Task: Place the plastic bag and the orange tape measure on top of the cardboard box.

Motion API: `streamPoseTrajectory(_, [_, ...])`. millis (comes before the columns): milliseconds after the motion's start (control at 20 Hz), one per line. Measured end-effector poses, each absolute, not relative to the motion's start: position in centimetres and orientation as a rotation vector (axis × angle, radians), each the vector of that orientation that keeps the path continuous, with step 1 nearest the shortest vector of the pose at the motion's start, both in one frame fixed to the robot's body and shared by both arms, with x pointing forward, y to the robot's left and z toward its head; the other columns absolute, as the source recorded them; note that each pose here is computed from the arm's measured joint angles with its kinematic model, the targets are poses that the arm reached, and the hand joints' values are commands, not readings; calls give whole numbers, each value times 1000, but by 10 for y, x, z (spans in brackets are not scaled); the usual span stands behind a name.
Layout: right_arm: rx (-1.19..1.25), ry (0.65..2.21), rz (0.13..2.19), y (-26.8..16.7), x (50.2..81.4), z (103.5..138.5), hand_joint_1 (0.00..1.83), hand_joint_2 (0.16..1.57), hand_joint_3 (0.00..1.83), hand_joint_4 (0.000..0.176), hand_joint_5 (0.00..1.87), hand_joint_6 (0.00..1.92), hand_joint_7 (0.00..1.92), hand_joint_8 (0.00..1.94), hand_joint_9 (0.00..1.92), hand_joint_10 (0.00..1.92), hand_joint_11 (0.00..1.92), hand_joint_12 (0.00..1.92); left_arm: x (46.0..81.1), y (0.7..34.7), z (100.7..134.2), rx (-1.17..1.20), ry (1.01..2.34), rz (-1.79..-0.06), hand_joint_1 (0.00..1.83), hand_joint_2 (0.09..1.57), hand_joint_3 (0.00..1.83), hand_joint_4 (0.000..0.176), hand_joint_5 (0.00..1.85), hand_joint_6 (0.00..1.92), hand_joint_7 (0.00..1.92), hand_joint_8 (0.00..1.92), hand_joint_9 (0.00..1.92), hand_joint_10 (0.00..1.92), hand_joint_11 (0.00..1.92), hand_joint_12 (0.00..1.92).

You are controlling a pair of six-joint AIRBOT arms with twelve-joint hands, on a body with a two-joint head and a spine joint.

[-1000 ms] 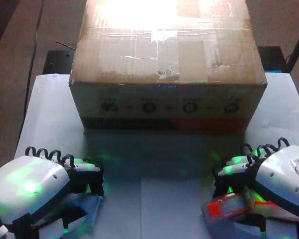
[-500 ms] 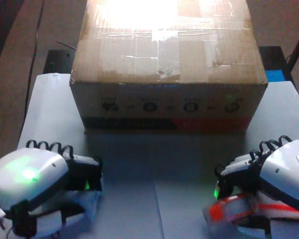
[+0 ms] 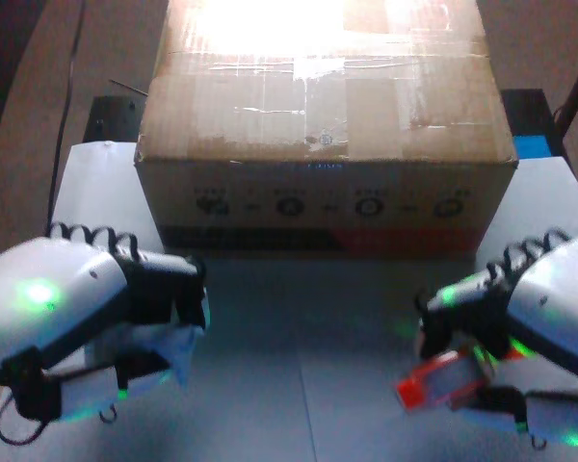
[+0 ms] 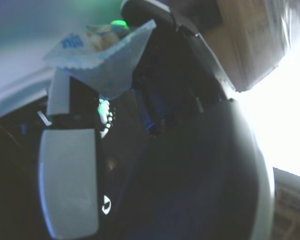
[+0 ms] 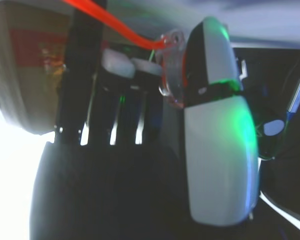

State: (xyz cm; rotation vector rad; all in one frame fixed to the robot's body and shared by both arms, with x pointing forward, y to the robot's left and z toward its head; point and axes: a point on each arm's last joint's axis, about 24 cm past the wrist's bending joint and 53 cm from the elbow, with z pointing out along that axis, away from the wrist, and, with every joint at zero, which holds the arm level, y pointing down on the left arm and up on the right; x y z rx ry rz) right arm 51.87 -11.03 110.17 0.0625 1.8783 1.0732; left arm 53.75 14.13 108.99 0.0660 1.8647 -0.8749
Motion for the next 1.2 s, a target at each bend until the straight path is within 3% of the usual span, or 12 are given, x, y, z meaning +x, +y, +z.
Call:
streamPoseTrajectory(200, [43, 1778, 1089, -113, 522, 1135, 1246, 1175, 0, 0, 982, 739, 810, 1553, 996, 1618, 999, 1705, 539, 143, 1125, 60, 1759, -905, 1364, 1163, 1, 0, 834, 1096, 810, 1225, 878, 1337, 734, 1443])
streamPoseTrajectory(250, [42, 1758, 1095, -112, 521, 1143, 1240, 1183, 0, 0, 971, 773, 782, 1586, 911, 1747, 939, 1852, 538, 144, 1136, 63, 1731, -908, 1360, 1172, 1, 0, 827, 1109, 787, 1253, 860, 1362, 714, 1435])
streamPoseTrajectory(300, [37, 1746, 1100, -112, 520, 1147, 1241, 1184, 0, 0, 965, 765, 786, 1585, 909, 1749, 938, 1854, 538, 144, 1141, 71, 1716, -910, 1360, 1173, 0, 0, 817, 1113, 784, 1249, 872, 1362, 732, 1444])
streamPoseTrajectory(350, [28, 1728, 1107, -111, 518, 1154, 1231, 1164, 7, 0, 963, 815, 833, 1601, 1059, 1914, 1238, 1918, 537, 145, 1146, 72, 1702, -910, 1365, 1164, 0, 0, 821, 1072, 803, 1211, 913, 1338, 812, 1425])
streamPoseTrajectory(450, [17, 1677, 1116, -112, 519, 1169, 1250, 1163, 0, 0, 1014, 676, 819, 1535, 1058, 1921, 1242, 1921, 538, 147, 1159, 74, 1657, -914, 1367, 1159, 0, 0, 825, 1059, 811, 1187, 922, 1329, 822, 1408])
streamPoseTrajectory(500, [18, 1656, 1116, -114, 521, 1175, 1242, 1170, 3, 0, 982, 775, 813, 1532, 937, 1750, 944, 1800, 539, 147, 1165, 77, 1639, -916, 1366, 1154, 0, 0, 868, 1023, 814, 1187, 903, 1324, 777, 1415])
streamPoseTrajectory(550, [18, 1625, 1118, -115, 523, 1184, 1240, 1182, 0, 0, 973, 770, 783, 1583, 886, 1702, 844, 1779, 540, 146, 1174, 72, 1605, -927, 1371, 1137, 0, 0, 910, 967, 843, 1142, 936, 1267, 790, 1412])
streamPoseTrajectory(700, [16, 1534, 1127, -120, 530, 1207, 1237, 1187, 2, 0, 951, 794, 783, 1590, 885, 1698, 843, 1776, 544, 139, 1201, 92, 1507, -964, 1368, 1145, 0, 0, 927, 913, 829, 1211, 882, 1328, 728, 1495])
streamPoseTrajectory(800, [18, 1468, 1121, -126, 539, 1224, 1241, 1183, 0, 0, 964, 762, 788, 1583, 881, 1701, 838, 1779, 553, 139, 1222, 92, 1426, -978, 1374, 1140, 1, 0, 898, 870, 891, 1168, 888, 1349, 701, 1478])
streamPoseTrajectory(900, [12, 1418, 1119, -128, 543, 1237, 1241, 1181, 0, 0, 978, 763, 782, 1584, 883, 1700, 840, 1779, 561, 138, 1233, 78, 1376, -987, 1380, 1100, 0, 0, 991, 743, 979, 1034, 972, 1261, 709, 1465])
streamPoseTrajectory(1150, [-39, 1279, 1058, -134, 556, 1269, 1241, 1180, 0, 0, 981, 758, 783, 1581, 883, 1699, 840, 1778, 577, 131, 1251, 69, 1287, -1018, 1381, 1099, 0, 0, 993, 740, 981, 1032, 974, 1259, 710, 1464])
streamPoseTrajectory(1200, [-34, 1259, 1059, -135, 560, 1272, 1241, 1182, 0, 0, 967, 757, 789, 1580, 882, 1699, 839, 1778, 580, 132, 1254, 68, 1271, -1017, 1392, 1097, 0, 0, 917, 826, 1015, 992, 1019, 1221, 967, 1369])
